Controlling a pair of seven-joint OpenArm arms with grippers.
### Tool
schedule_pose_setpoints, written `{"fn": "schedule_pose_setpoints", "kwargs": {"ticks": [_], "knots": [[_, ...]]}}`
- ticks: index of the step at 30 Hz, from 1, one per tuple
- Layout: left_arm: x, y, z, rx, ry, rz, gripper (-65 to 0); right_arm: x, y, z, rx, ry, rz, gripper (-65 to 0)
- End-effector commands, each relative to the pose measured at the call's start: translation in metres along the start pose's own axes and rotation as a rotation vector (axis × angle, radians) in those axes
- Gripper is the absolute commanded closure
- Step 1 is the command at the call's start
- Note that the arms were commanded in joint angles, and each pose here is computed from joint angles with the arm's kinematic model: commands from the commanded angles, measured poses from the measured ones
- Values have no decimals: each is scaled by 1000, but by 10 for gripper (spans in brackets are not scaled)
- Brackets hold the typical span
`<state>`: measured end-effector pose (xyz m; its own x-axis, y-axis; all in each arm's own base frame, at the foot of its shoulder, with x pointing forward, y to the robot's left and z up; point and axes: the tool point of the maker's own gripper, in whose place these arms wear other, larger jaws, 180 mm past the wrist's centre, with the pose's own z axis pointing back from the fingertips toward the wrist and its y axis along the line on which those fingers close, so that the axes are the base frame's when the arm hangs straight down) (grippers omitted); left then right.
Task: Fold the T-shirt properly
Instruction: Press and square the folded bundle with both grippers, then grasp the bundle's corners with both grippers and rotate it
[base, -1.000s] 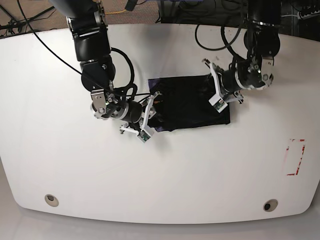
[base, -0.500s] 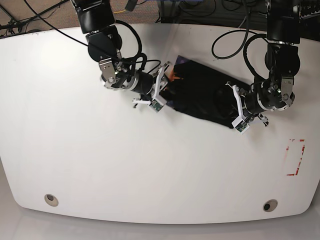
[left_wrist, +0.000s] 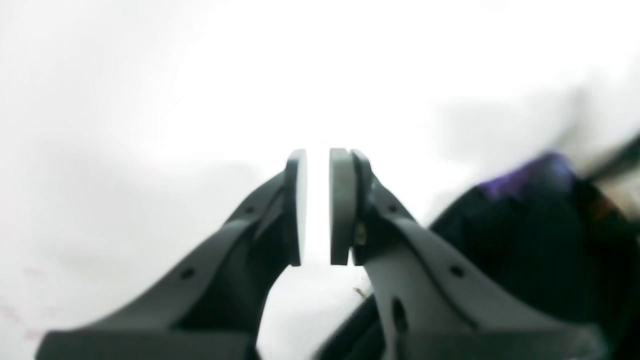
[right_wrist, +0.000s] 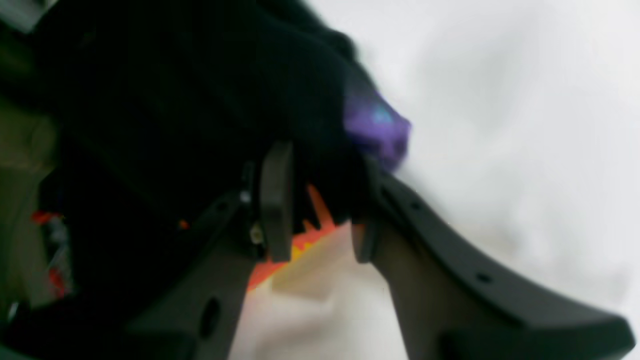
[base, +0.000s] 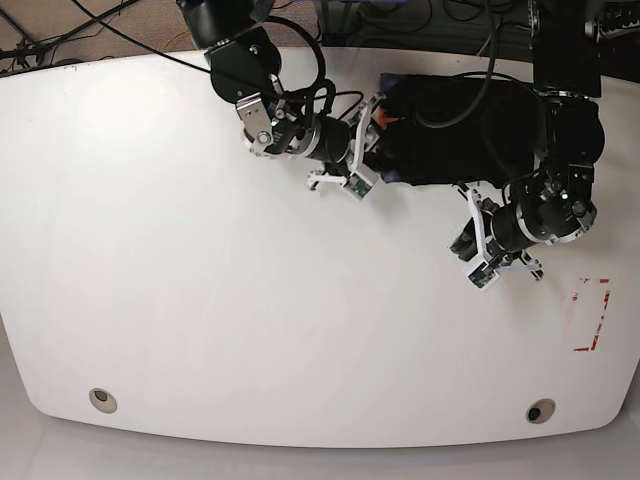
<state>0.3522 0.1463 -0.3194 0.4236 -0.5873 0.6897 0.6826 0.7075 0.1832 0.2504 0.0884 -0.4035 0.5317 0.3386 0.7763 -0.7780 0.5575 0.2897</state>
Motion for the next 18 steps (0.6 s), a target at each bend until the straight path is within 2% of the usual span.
{"fn": "schedule_pose_setpoints", "kwargs": {"ticks": [1, 7, 11, 15, 18], "knots": [[16, 9, 23, 59, -55, -35, -61, 20, -34, 8, -88, -28, 16, -176], [5, -5, 55, 114, -47, -44, -61, 23, -90, 29, -189, -17, 9, -178], [-15, -22, 64, 82, -53, 65, -61, 21, -119, 48, -254, -6, 6, -178], [-28, -34, 64, 54, -57, 147, -61, 23, -131, 61, -291, 5, 5, -178], [-44, -54, 60, 16, -26, 189, -63, 39, -122, 71, -283, -8, 72, -178]]}}
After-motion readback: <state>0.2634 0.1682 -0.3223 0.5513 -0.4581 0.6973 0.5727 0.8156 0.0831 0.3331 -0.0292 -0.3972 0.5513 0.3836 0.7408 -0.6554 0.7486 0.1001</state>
